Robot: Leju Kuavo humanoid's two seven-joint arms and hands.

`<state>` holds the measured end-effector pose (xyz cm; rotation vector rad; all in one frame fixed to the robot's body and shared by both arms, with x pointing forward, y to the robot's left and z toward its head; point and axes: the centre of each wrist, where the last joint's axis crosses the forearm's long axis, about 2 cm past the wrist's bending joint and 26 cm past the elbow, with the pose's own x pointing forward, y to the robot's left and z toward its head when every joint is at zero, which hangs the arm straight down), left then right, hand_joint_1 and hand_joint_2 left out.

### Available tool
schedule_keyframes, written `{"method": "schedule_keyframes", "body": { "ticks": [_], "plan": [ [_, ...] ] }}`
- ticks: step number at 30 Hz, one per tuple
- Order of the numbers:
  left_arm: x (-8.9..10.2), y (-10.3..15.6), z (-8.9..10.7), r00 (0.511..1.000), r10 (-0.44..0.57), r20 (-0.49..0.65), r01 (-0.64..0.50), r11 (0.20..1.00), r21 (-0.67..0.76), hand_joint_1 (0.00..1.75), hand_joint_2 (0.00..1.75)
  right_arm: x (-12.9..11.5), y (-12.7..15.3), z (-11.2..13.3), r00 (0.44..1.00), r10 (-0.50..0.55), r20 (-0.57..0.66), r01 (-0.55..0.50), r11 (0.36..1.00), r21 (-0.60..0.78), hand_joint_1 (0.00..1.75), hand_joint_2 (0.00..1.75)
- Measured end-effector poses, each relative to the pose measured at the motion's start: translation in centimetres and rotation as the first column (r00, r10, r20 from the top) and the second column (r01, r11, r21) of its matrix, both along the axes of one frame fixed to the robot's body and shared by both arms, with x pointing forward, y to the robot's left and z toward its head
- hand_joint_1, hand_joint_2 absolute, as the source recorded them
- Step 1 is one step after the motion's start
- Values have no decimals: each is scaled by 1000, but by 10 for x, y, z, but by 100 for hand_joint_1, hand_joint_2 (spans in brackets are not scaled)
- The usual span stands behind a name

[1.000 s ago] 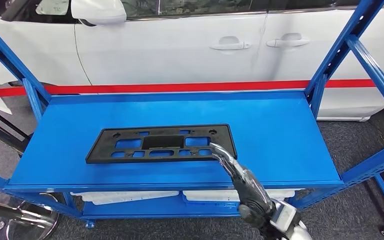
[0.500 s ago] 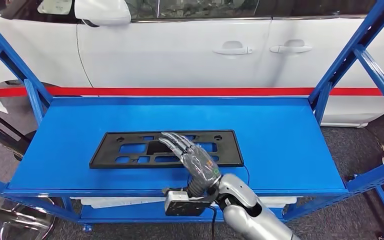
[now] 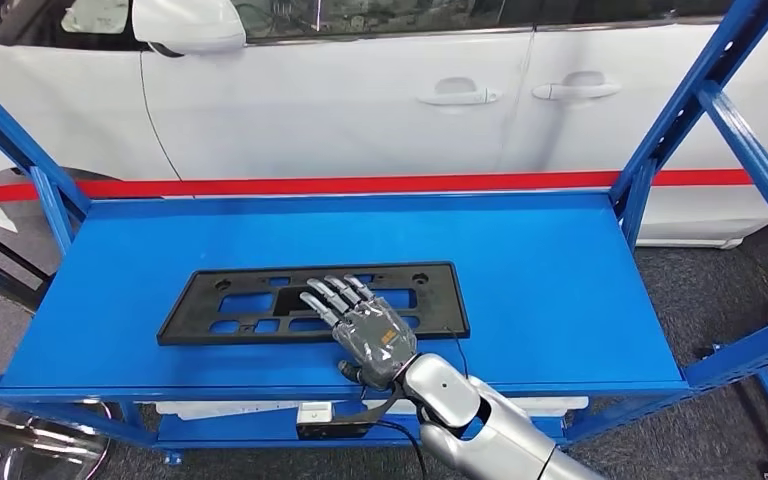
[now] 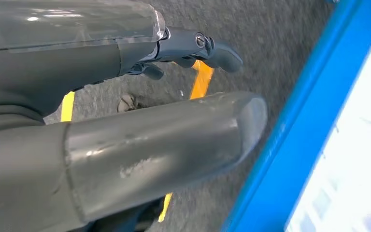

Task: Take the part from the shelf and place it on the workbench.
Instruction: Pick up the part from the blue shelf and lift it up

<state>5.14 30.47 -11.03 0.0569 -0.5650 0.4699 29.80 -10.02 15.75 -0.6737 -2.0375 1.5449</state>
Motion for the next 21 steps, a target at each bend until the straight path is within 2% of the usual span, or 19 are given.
{"method": "schedule_keyframes", "body": {
  "ticks": [8,21],
  "plan": [
    [-1,1,0,1000,-10,-3,10,1000,3,0,0,-3,14,-17,1000,10,10,-8,989,-144,0,175],
    [-1,1,0,1000,-10,-2,10,1000,2,0,0,0,21,-20,999,29,25,-23,980,-197,0,175]
  ]
}}
